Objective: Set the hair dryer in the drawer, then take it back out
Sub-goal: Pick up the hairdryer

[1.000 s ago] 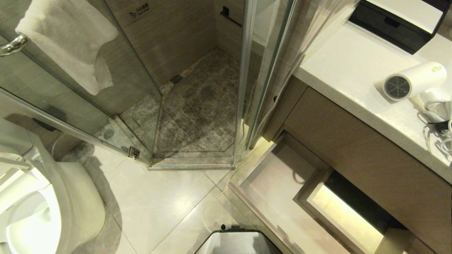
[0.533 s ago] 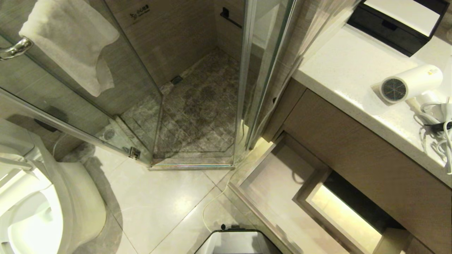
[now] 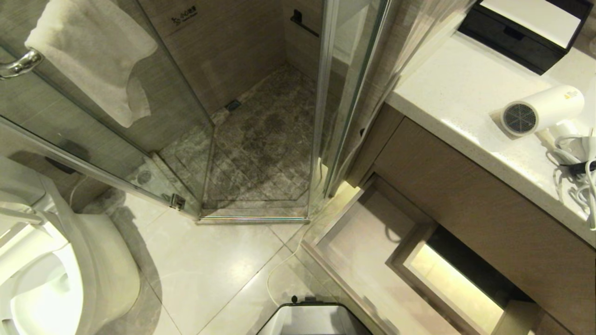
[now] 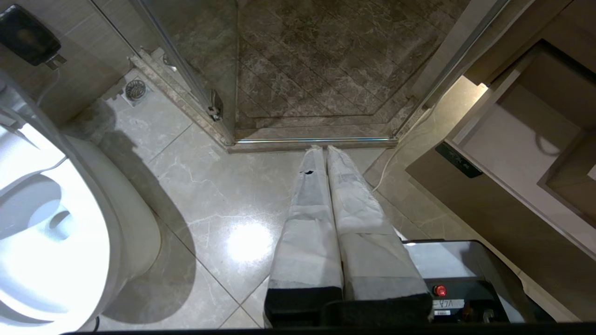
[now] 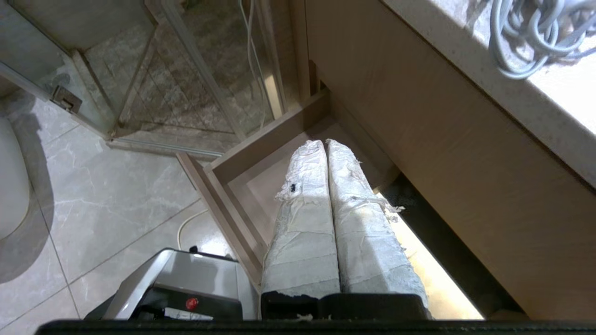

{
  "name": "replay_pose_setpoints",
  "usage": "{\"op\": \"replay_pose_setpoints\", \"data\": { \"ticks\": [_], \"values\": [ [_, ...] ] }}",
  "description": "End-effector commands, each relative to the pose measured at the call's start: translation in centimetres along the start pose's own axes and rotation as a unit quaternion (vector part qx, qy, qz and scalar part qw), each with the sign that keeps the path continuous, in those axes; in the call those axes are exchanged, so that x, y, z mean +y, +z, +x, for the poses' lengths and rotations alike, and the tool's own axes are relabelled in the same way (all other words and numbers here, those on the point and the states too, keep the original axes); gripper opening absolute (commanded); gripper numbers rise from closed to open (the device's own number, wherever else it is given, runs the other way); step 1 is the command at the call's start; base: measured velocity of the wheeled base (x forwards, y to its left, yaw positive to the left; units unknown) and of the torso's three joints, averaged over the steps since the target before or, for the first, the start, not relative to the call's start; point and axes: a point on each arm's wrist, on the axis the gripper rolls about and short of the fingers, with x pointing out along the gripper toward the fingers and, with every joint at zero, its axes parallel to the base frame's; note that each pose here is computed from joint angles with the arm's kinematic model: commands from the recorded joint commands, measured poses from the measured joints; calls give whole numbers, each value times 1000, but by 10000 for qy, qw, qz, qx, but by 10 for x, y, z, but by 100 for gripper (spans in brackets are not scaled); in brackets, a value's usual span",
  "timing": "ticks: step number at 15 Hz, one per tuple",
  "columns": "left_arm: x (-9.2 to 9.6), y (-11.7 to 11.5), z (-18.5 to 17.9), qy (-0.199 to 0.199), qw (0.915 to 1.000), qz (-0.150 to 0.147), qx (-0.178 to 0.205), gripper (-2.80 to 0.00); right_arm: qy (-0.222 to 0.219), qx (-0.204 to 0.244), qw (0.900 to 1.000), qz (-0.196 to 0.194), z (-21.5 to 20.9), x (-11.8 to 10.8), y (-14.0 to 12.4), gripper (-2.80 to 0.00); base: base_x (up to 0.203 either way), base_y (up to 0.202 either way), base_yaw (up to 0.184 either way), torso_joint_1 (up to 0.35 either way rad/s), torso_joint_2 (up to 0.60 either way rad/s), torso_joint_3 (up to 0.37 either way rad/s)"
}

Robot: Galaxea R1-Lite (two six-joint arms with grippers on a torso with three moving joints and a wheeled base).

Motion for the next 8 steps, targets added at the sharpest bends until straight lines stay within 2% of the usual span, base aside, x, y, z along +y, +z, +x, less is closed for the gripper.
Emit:
{"op": "replay_pose_setpoints", "data": {
  "ticks": [1, 8],
  "values": [
    [0, 0, 0, 2, 10000, -3, 5, -280, -33, 13, 10000, 47, -1, 1, -12, -280, 0, 0, 0, 0, 0, 0],
    [0, 0, 0, 2, 10000, -4, 5, -280, 11, 2, 10000, -22, -1, 1, -12, -280, 0, 0, 0, 0, 0, 0]
  ]
}}
